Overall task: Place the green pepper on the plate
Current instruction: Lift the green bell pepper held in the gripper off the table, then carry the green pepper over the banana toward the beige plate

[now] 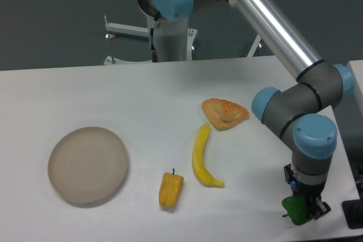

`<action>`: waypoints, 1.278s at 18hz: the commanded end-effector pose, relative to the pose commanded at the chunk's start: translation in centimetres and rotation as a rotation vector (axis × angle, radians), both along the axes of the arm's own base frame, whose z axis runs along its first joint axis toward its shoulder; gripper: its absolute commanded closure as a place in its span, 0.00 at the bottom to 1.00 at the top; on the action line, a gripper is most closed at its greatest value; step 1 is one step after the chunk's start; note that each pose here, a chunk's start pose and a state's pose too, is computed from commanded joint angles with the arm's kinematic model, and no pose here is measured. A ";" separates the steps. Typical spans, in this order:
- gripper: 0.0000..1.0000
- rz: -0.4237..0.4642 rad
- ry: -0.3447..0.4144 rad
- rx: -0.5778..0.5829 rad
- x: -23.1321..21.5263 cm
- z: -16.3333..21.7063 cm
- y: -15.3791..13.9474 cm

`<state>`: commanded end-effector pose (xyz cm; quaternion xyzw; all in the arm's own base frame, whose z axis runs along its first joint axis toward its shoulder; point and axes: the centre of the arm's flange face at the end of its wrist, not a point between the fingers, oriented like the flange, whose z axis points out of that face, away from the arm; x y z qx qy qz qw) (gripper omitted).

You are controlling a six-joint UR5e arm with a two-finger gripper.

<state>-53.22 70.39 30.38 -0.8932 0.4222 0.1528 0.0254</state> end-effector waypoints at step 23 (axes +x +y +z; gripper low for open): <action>0.68 0.456 -0.338 0.122 25.3 9.1 -2.6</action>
